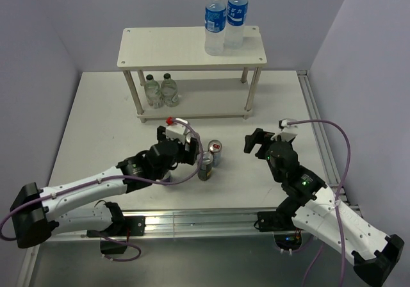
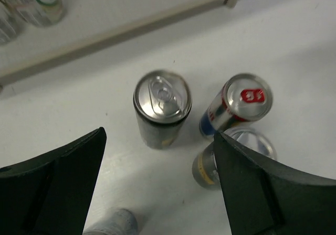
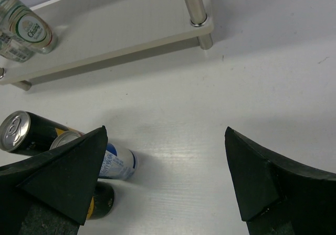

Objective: Place and organize the beverage onto the shelf

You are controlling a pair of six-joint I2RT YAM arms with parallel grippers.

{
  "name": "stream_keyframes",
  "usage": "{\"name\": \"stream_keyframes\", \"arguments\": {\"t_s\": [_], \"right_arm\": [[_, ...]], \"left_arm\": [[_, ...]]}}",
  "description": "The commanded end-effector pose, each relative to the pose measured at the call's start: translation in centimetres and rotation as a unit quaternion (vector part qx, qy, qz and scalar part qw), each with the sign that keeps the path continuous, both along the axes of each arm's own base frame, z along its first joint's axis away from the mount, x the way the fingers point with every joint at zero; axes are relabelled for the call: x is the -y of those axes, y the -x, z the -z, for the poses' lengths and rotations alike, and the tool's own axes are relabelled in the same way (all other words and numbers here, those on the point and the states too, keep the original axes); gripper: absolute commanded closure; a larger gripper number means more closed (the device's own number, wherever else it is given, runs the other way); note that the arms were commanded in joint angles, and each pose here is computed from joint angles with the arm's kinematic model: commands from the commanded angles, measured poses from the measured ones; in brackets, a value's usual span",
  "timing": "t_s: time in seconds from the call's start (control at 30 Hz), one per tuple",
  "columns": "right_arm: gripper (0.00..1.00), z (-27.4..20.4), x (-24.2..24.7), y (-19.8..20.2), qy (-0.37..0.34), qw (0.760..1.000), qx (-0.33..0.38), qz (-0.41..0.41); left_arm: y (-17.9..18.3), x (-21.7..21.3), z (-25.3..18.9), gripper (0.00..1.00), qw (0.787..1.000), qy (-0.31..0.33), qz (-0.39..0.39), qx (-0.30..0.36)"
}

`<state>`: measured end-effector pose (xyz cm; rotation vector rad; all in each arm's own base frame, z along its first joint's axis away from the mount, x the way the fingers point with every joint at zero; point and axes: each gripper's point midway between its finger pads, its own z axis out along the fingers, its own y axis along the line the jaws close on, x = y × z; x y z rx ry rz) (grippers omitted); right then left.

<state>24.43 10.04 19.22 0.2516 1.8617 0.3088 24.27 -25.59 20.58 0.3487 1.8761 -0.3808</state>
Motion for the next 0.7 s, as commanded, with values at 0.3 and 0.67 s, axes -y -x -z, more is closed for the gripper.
{"name": "stream_keyframes", "arguments": {"t_s": [0.3,0.67], "right_arm": [[0.00,-1.1,1.3,0.9,-0.009,1.000,0.011,0.015],[0.00,-0.9,1.2,1.0,-0.007,1.000,0.008,0.011]], "left_arm": [[-1.2,2.5,2.4,0.12,0.997,0.070,-0.031,-0.012],[-4.0,4.0,3.8,0.13,0.997,0.043,-0.071,0.002]]}}
